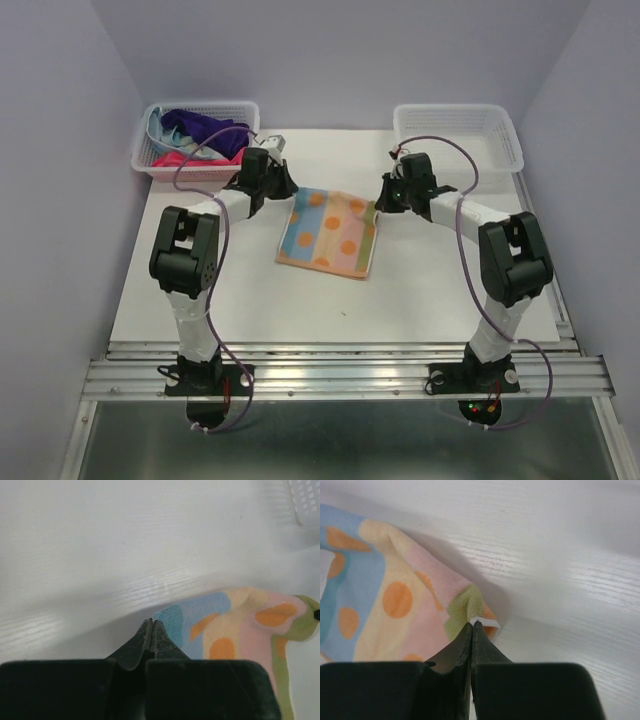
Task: Fold and stack the towels
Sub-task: Fold the towel
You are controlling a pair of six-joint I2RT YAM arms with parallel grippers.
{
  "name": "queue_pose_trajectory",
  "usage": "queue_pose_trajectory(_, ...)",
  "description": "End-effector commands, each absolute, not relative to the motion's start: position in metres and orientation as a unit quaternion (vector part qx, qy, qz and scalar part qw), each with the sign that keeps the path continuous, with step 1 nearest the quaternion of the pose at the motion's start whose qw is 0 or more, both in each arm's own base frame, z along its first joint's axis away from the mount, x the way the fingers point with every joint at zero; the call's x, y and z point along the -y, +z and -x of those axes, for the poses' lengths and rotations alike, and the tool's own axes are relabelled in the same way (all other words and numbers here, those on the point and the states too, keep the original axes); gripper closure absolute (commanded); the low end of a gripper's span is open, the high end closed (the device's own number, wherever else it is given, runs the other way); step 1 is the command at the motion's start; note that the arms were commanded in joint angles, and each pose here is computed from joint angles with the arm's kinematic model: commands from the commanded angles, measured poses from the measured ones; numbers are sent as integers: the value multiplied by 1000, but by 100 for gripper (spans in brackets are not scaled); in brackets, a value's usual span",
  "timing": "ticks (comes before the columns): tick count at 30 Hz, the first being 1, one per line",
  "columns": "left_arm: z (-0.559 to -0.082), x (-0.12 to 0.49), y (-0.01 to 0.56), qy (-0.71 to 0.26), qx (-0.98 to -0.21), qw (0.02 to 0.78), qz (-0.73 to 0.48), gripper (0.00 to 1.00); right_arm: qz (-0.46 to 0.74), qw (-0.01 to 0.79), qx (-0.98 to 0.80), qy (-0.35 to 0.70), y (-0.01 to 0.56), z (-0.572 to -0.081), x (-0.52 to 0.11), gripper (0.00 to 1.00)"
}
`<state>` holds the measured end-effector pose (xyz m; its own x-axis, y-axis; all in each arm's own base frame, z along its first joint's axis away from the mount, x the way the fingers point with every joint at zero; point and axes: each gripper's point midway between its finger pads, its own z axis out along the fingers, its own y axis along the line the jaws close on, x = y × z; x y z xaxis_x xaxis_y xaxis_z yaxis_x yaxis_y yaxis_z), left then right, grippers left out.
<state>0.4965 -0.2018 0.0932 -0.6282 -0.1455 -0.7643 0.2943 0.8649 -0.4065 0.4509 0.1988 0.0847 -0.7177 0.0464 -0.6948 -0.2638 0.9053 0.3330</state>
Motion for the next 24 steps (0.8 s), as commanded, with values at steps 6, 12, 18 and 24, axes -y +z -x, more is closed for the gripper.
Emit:
queue_pose_trajectory(6, -466, 191, 141, -266, -834, 484, -25, 100, 83, 380, -884, 261, 106, -413, -215, 99)
queue_pose_trajectory(12, -441, 185, 133, -274, -836, 476, -13, 100, 99, 362, -874, 310, 116, -377, -228, 99)
queue_pose_trajectory(18, -414, 176, 125, -275, -840, 468, 10, 100, 111, 359, -860, 345, 126, -349, -235, 99)
queue_pose_trajectory(24, -395, 172, 126, -287, -841, 458, 34, 100, 132, 338, -851, 380, 130, -315, -249, 99)
